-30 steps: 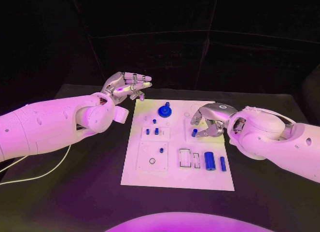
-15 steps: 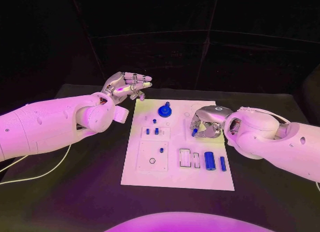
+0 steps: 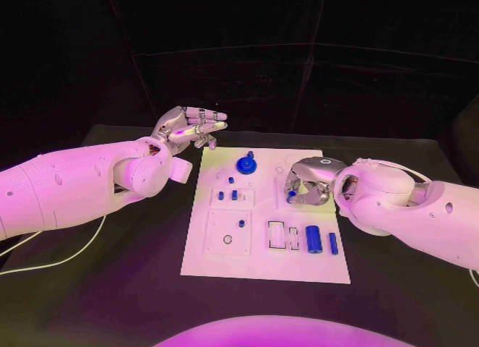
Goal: Assemble the parts on the task board
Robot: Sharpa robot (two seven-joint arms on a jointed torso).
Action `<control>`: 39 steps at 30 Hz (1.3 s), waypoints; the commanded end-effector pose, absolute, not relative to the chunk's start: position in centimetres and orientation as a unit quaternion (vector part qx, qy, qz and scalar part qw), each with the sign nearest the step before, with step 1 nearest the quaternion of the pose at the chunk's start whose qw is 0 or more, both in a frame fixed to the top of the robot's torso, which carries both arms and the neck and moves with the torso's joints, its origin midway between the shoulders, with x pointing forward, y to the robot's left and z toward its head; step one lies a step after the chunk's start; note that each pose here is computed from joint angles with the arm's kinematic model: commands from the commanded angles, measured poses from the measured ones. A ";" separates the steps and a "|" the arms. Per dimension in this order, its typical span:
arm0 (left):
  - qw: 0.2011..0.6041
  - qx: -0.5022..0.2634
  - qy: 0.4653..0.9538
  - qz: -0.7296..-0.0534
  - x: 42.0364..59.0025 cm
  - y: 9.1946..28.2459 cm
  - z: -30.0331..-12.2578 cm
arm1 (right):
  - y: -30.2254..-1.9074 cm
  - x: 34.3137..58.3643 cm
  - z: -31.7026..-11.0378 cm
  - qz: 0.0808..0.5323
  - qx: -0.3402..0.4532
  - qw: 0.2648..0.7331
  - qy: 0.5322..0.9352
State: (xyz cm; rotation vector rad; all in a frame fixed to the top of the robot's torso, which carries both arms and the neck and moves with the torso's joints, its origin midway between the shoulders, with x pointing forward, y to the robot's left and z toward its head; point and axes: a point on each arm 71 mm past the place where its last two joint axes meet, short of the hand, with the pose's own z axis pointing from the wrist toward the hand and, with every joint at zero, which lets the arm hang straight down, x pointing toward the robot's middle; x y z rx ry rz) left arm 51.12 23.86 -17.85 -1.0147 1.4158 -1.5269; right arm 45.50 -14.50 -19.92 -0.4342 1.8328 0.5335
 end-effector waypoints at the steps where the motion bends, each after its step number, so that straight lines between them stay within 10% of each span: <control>1: 0.397 -0.400 0.559 -0.609 51.1 23.8 -17.7 | -14.4 45.5 -19.5 0.231 -0.181 0.580 0.760; 19: 0.397 -0.400 0.559 -0.609 51.2 24.0 -17.7 | -13.7 41.9 -16.7 0.323 -0.148 0.607 0.711; 39: 0.392 -0.396 0.560 -0.613 51.2 23.3 -17.7 | -4.6 39.3 -18.5 0.429 -0.198 0.535 0.700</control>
